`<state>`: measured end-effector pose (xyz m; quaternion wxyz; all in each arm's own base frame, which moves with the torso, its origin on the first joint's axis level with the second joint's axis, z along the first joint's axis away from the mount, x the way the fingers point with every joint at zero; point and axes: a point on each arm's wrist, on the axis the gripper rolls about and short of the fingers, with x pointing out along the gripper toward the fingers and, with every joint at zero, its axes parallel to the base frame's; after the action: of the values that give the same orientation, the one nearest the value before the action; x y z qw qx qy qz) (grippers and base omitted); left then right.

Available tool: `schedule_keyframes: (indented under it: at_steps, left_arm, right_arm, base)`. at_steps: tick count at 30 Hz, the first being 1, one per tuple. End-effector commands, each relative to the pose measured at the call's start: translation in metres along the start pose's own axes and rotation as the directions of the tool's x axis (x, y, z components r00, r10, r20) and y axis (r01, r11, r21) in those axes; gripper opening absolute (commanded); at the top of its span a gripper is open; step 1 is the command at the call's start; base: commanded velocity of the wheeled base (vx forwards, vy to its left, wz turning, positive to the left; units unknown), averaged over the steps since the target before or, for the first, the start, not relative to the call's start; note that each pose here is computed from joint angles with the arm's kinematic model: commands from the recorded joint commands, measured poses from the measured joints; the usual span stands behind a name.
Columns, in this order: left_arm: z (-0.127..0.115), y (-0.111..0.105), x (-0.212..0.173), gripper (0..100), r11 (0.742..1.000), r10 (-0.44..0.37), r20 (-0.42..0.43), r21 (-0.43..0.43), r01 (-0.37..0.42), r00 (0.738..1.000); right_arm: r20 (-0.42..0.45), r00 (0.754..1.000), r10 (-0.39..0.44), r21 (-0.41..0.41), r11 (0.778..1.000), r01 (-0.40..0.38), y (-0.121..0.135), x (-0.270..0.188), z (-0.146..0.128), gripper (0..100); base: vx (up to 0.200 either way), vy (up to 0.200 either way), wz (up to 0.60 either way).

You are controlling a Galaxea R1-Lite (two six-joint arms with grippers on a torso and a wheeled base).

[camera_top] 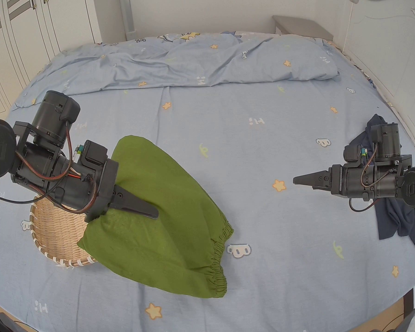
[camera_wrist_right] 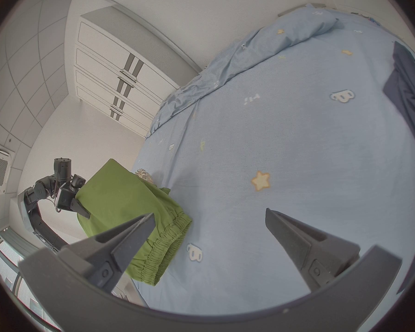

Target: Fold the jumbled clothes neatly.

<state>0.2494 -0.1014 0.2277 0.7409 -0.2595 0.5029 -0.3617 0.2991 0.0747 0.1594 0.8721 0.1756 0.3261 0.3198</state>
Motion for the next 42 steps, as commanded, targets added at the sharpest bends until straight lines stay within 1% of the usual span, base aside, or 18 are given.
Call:
schedule_keyframes:
  at_steps: [1,6,10,11,15,17,20,22,23,26,28,31,33,34,35,36,38,42]
  left_arm:
    - [-0.009,-0.02,-0.009,0,0.997,-0.023,0.022,0.073,0.021,1.0]
    - [-0.005,-0.031,-0.022,0,0.99,-0.043,0.08,0.135,0.032,0.996]
    - [-0.003,-0.028,-0.037,0,0.983,-0.033,0.133,0.182,0.008,0.991]
    - [-0.002,-0.026,-0.052,0,0.979,-0.023,0.19,0.205,-0.016,0.981]
    - [0.003,-0.023,-0.081,0,0.975,-0.009,0.317,0.215,-0.062,0.948]
    - [0.003,-0.023,-0.096,0,0.97,-0.016,0.387,0.23,-0.08,0.922]
    - [0.005,-0.02,-0.113,0,0.965,-0.011,0.471,0.237,-0.114,0.882]
    - [0.005,-0.019,-0.117,0,0.964,-0.008,0.493,0.237,-0.125,0.87]
    - [0.004,-0.016,-0.124,0,0.966,0.005,0.519,0.219,-0.138,0.855]
    - [0.001,-0.012,-0.127,0,0.972,0.021,0.523,0.189,-0.14,0.852]
    - [-0.012,0.004,-0.125,0,0.98,0.062,0.52,0.131,-0.151,0.852]
    - [-0.018,0.02,-0.125,0,0.984,0.105,0.523,0.07,-0.166,0.846]
    - [-0.026,0.04,-0.125,0,0.984,0.161,0.516,-0.014,-0.179,0.841]
    - [-0.027,0.042,-0.125,0,0.983,0.166,0.514,-0.022,-0.18,0.842]
    - [-0.033,0.055,-0.122,0,0.981,0.195,0.495,-0.078,-0.18,0.847]
    - [-0.033,0.056,-0.121,0,0.98,0.198,0.493,-0.084,-0.18,0.847]
    - [-0.042,0.085,-0.115,0,0.963,0.255,0.451,-0.196,-0.184,0.855]
    - [-0.051,0.111,-0.117,0,0.932,0.313,0.43,-0.309,-0.188,0.847]
  right_arm:
    - [0.0,1.0,0.001,-0.001,1.0,-0.001,0.0,0.0,0.0,100]
    - [-0.003,1.0,0.002,0.0,1.0,-0.002,0.0,0.001,-0.001,100]
    - [-0.006,1.0,0.001,0.002,1.0,-0.001,0.0,0.001,-0.001,100]
    - [-0.006,1.0,0.001,0.002,1.0,-0.001,0.0,0.001,-0.001,100]
    - [-0.008,1.0,0.004,0.0,1.0,-0.004,0.001,0.002,-0.002,100]
    - [-0.009,1.0,0.005,-0.001,1.0,-0.005,0.001,0.002,-0.002,100]
    - [-0.009,1.0,0.005,-0.001,1.0,-0.005,0.001,0.002,-0.002,100]
    - [-0.008,1.0,0.004,-0.001,1.0,-0.004,0.001,0.002,-0.002,100]
    - [-0.008,1.0,0.006,-0.002,1.0,-0.006,0.002,0.001,-0.002,100]
    - [-0.008,1.0,0.006,-0.002,1.0,-0.006,0.002,0.001,-0.002,100]
    - [-0.008,1.0,0.006,-0.002,1.0,-0.006,0.002,0.001,-0.002,100]
    - [-0.011,1.0,0.006,-0.001,1.0,-0.006,0.002,0.002,-0.003,100]
    - [-0.016,1.0,0.013,-0.005,1.0,-0.013,0.004,0.003,-0.004,100]
    - [-0.015,1.0,0.014,-0.006,1.0,-0.014,0.005,0.002,-0.004,100]
    - [-0.018,1.0,0.017,-0.008,1.0,-0.018,0.007,0.002,-0.005,100]
    - [-0.019,1.0,0.017,-0.007,1.0,-0.017,0.007,0.002,-0.006,100]
    - [-0.025,0.999,0.027,-0.014,1.0,-0.028,0.011,0.002,-0.007,100]
    - [-0.017,0.999,0.035,-0.025,0.999,-0.036,0.016,-0.003,-0.007,100]
  base:
    - [0.0,0.0,0.0]
    - [0.0,0.0,0.0]
    - [0.0,0.0,0.0]
    - [0.0,0.0,0.0]
    - [0.0,0.0,0.0]
    - [0.0,0.0,0.0]
    - [0.0,0.0,0.0]
    - [0.0,0.0,0.0]
    - [0.0,0.0,0.0]
    - [0.0,0.0,0.0]
    - [0.0,0.0,0.0]
    - [0.0,0.0,0.0]
    - [0.0,0.0,0.0]
    - [0.0,0.0,0.0]
    - [0.0,0.0,0.0]
    - [0.0,0.0,0.0]
    - [0.0,0.0,0.0]
    - [0.0,0.0,0.0]
